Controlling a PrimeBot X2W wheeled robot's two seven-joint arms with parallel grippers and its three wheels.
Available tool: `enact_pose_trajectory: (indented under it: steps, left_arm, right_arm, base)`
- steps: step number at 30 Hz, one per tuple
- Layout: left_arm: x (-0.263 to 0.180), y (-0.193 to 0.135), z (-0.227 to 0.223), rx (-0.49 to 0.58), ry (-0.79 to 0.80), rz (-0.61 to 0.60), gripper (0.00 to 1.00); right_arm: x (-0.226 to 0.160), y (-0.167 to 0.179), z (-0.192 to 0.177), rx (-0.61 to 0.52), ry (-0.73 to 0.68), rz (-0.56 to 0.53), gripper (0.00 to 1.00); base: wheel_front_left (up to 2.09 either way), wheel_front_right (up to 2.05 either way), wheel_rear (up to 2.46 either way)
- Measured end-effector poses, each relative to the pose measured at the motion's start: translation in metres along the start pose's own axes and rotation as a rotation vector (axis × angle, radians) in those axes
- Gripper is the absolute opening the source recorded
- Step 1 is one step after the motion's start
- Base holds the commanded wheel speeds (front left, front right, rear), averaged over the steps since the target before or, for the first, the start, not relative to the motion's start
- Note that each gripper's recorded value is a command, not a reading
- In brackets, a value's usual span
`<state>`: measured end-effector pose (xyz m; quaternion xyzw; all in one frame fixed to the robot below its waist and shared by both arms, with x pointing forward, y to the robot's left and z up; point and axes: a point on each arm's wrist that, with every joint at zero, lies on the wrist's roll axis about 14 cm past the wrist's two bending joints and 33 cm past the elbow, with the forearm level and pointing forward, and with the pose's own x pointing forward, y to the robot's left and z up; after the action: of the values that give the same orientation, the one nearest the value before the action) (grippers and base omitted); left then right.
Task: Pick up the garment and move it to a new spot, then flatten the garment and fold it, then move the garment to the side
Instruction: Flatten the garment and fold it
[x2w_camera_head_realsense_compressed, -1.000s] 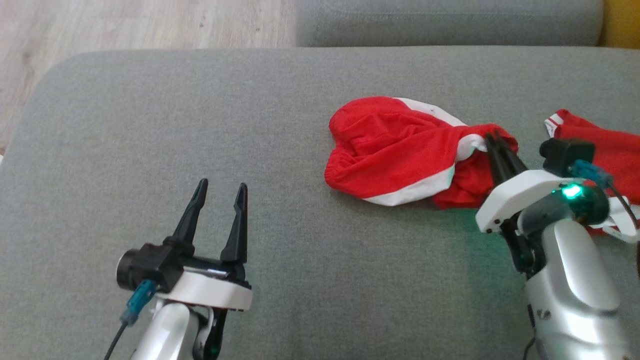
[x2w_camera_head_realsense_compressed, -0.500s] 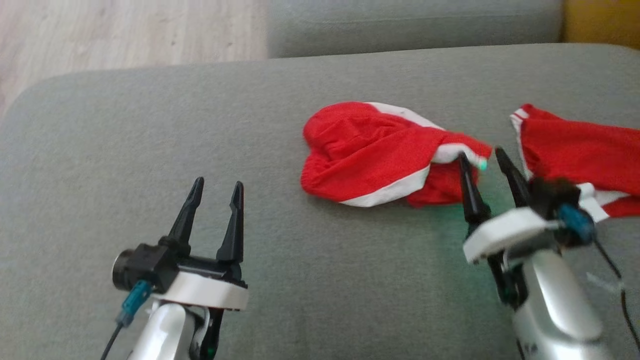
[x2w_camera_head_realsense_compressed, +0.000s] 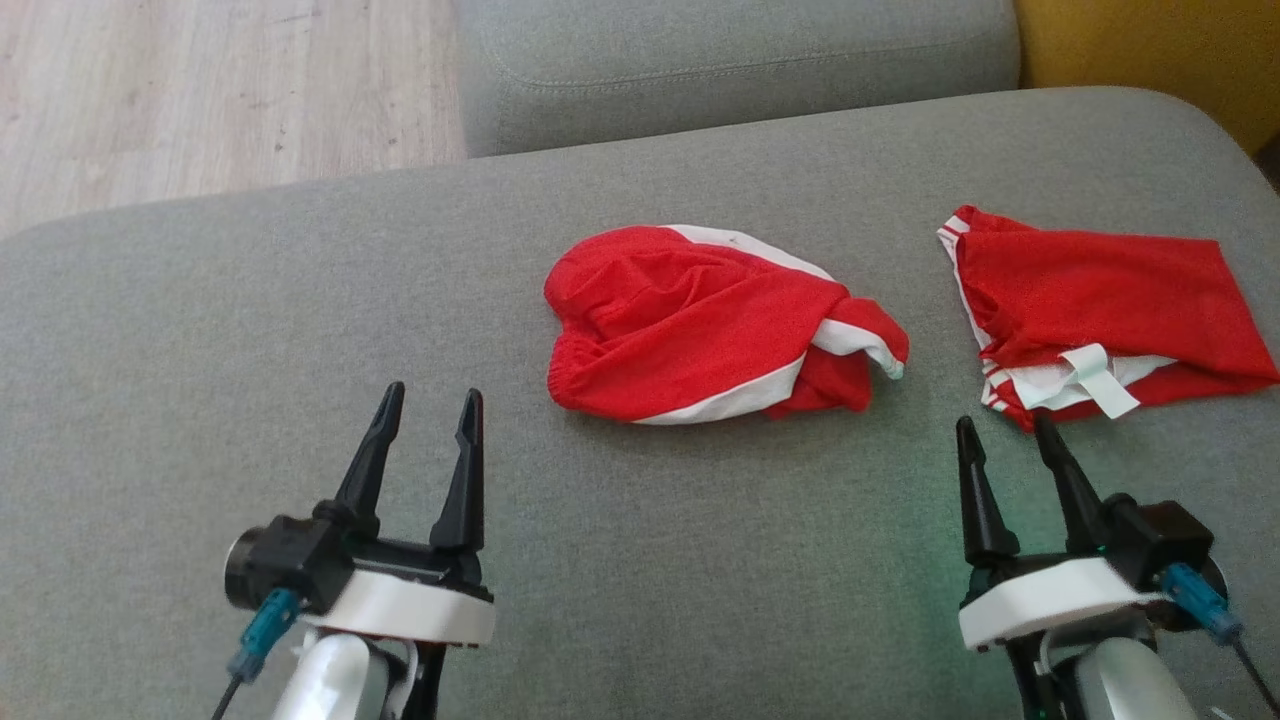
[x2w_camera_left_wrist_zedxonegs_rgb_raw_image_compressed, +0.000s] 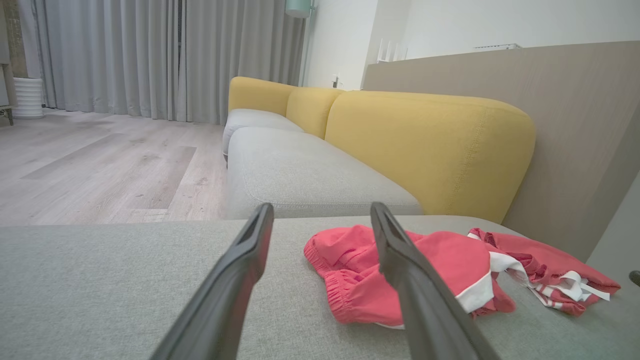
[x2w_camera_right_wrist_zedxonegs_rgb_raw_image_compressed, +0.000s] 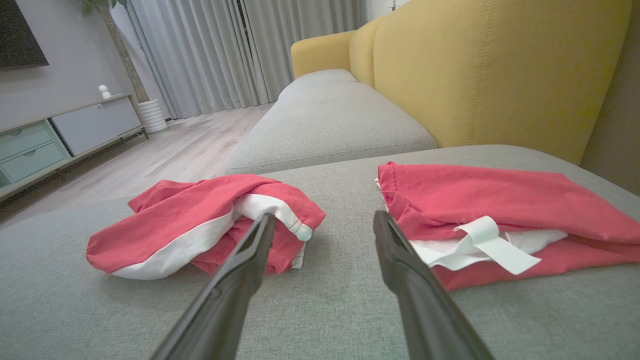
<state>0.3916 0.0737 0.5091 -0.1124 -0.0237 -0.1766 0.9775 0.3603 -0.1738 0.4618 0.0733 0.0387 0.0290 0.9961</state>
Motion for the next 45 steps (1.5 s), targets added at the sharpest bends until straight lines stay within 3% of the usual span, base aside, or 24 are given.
enact_pose_trajectory:
  steps: [15, 24, 37, 38, 39, 45]
  left_arm:
    - [-0.001, 0.011, -0.008, -0.006, 0.021, 0.026, 1.0]
    - [-0.003, 0.024, -0.013, -0.006, 0.035, 0.064, 1.0]
    - [-0.002, 0.032, -0.017, -0.011, 0.046, 0.082, 1.0]
    - [-0.002, 0.033, -0.019, -0.012, 0.051, 0.084, 1.0]
    - [-0.002, 0.033, -0.02, -0.013, 0.056, 0.086, 1.0]
    - [-0.002, 0.033, -0.025, -0.016, 0.07, 0.085, 1.0]
  right_arm:
    - [0.034, 0.014, -0.001, -0.004, 0.026, 0.049, 1.0]
    - [0.055, 0.008, -0.038, -0.115, 0.189, 0.05, 1.0]
    - [0.076, 0.019, -0.053, -0.189, 0.237, 0.098, 1.0]
    - [0.077, 0.019, -0.056, -0.188, 0.245, 0.099, 0.42]
    - [0.078, 0.019, -0.057, -0.187, 0.248, 0.099, 0.0]
    - [0.083, 0.012, -0.053, -0.213, 0.234, 0.084, 0.0]
  base:
    - [0.0, 0.0, 0.0]
    - [0.0, 0.0, 0.0]
    - [0.0, 0.0, 0.0]
    - [0.0, 0.0, 0.0]
    - [0.0, 0.0, 0.0]
    - [0.0, 0.0, 0.0]
